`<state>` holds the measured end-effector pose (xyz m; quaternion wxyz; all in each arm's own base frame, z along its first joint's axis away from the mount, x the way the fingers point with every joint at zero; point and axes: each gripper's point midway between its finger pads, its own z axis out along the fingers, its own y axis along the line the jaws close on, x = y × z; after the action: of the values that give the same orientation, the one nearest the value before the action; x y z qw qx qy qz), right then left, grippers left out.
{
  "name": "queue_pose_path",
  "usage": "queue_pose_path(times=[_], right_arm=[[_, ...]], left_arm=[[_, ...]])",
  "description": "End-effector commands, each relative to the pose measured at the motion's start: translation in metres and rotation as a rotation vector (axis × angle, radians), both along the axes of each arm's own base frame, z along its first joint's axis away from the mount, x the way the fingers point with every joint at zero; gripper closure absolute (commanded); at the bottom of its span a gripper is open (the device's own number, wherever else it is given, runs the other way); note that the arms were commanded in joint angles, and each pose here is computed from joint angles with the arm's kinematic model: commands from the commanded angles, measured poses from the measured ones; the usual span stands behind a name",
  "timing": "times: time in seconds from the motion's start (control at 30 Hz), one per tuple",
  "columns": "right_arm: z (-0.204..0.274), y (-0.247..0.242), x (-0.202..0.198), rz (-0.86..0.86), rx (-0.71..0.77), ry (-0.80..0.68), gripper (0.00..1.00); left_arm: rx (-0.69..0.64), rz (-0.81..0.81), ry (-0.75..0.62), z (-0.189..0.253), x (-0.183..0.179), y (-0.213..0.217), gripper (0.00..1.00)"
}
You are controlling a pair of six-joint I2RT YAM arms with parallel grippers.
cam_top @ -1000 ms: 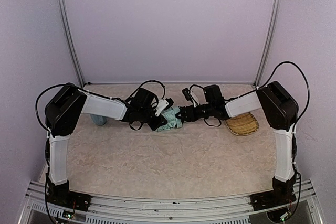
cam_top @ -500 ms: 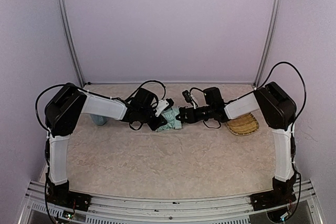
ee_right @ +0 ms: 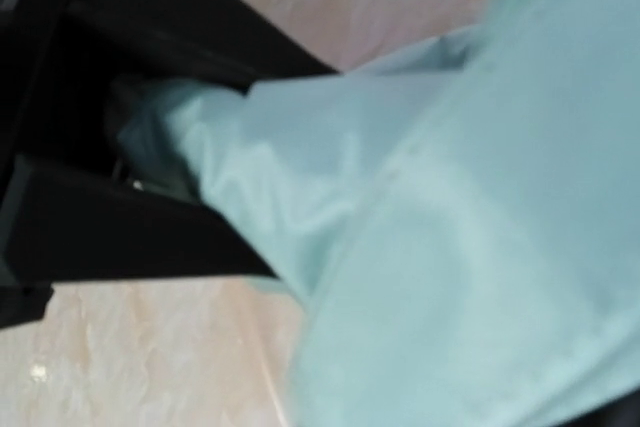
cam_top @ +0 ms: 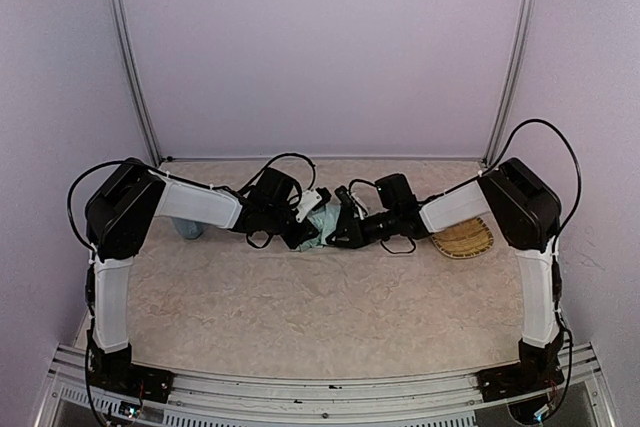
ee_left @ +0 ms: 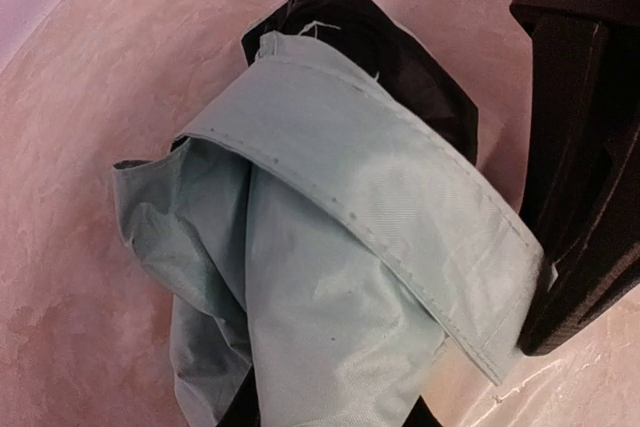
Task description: Put away the umbrella
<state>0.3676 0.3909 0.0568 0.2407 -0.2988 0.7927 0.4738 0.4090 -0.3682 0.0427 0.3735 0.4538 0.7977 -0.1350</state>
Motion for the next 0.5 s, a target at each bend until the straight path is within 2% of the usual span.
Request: queue_pose_path(times=[0.0,0.07,0.27,0.37,0.47], right_arm=[[-0.007,0.003,-0.012,0.035,0.010,0.058,0.93],[-0.006,0.002,-0.011,0.030,0.018,0.054,0.99],[-0.002,-0.003,-0.009,0.028,0.046,0.051,1.00],[0.006,-0.002,-0.018,0.062,0.047,0.011,1.00],[0.027,0.009,-0.040,0.153,0.029,-0.097,1.00]], left_arm=[[0.074,0.010,0.053,-0.027,-0.006,0.013,1.00],[0.072,0.011,0.052,-0.026,-0.006,0.013,1.00],[0.062,0.022,0.064,-0.026,-0.005,0.015,1.00],[-0.002,0.079,0.112,-0.025,0.008,0.026,1.00],[-0.079,0.137,0.127,-0.017,0.025,0.036,1.00]])
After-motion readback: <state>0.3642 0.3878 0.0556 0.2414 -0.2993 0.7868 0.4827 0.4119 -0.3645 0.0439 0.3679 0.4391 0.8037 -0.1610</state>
